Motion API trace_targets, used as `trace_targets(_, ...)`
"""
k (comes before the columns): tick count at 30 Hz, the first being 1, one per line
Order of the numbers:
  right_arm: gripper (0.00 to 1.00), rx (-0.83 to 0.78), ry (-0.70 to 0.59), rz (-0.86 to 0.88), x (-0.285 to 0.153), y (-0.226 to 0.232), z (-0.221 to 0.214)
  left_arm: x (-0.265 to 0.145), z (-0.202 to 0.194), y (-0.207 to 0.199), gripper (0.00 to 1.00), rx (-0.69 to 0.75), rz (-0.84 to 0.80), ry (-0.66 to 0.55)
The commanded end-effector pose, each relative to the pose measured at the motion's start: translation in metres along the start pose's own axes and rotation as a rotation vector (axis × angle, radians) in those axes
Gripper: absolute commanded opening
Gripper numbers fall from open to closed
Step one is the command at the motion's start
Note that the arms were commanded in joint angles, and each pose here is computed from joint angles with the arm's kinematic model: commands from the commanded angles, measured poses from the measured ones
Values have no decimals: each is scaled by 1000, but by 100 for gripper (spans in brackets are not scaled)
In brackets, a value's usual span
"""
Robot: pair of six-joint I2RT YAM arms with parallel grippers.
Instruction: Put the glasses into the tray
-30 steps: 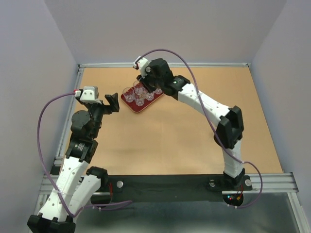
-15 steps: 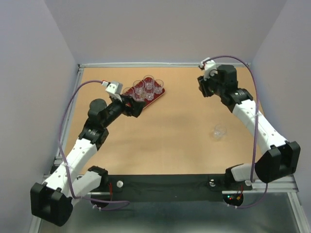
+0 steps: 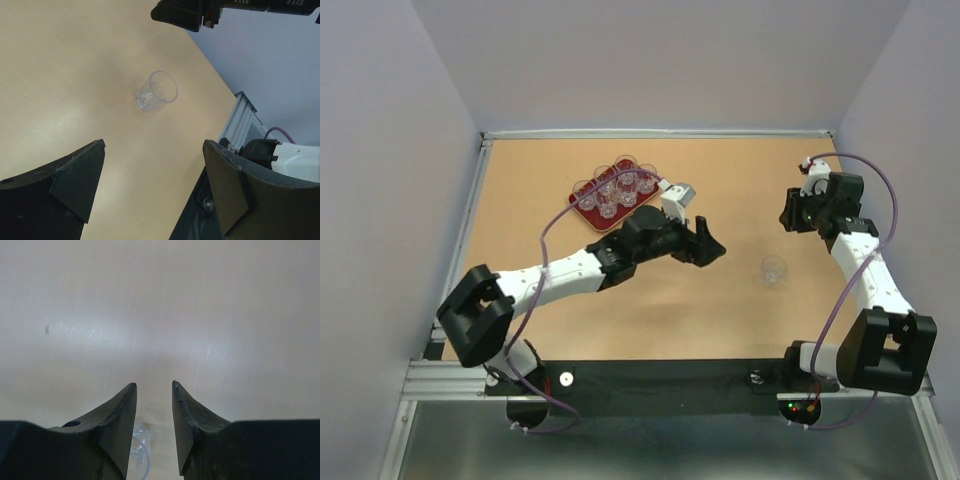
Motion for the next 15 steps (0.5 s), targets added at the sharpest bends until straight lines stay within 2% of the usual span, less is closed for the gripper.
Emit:
trace_targets(1, 40, -8, -104, -6, -9, -2, 17, 36, 20, -42, 89, -31, -58, -85)
trace_targets(7, 40, 22, -80, -9, -7, -7, 5, 99, -18, -44, 85, -12, 80, 50)
trace_targets(8, 40, 28, -80, -9, -7, -9, 5, 105, -16, -55, 84, -3, 78, 54)
trace_targets(15, 40, 41, -88, -8, -10, -10, 5, 151, -43, -58, 76, 49, 148, 135)
Point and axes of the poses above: each gripper's point midway between its finger pads, its own x axis out along the fingers, its own y axis along the line the jaws close on, z = x × y, the point moved 7 cm from there along -x, back along the fingers, and after that the axes turned 3 degrees about -x, right-handed, at the moved point
